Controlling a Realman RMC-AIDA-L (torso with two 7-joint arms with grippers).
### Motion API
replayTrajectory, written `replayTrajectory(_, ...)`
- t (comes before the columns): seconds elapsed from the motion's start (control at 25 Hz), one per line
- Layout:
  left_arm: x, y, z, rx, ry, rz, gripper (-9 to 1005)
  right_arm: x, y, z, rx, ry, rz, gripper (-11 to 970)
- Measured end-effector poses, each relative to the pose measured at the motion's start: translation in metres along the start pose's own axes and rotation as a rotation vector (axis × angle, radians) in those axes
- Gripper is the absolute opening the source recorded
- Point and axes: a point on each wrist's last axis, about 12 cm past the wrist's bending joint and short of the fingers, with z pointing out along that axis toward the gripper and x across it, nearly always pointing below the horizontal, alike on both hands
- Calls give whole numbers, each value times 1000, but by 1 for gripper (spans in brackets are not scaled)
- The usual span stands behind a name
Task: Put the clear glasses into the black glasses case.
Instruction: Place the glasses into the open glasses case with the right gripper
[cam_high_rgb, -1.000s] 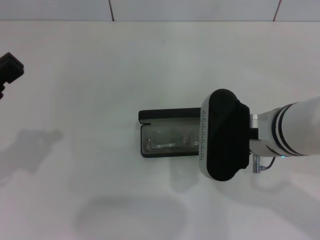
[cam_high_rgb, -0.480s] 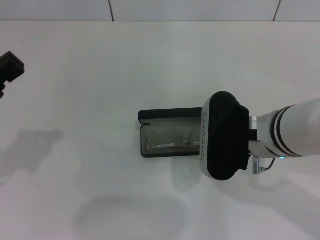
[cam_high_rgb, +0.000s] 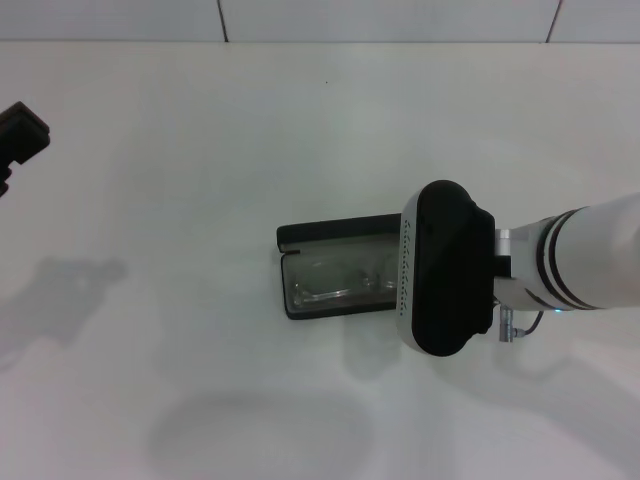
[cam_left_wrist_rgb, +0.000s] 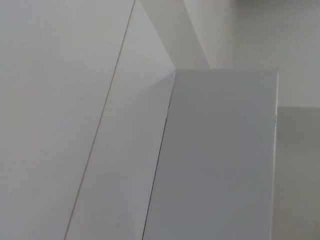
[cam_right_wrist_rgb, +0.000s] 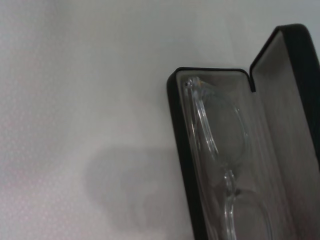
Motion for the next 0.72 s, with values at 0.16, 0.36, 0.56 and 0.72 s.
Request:
replayTrajectory(0.16, 0, -1, -1, -3, 0, -1, 61, -1, -1, 1, 5, -5, -1, 3)
replayTrajectory(0.36, 0, -1, -1, -5, 0, -1, 62, -5, 2, -3, 5, -16, -16, 3)
replayTrajectory(0.56, 0, -1, -2, -5, 0, -2, 62, -11, 7, -15, -10, -19, -31, 3)
replayTrajectory(0.72, -1, 1, 1, 3, 0, -4, 62, -17, 12, -24, -17, -41, -39, 2)
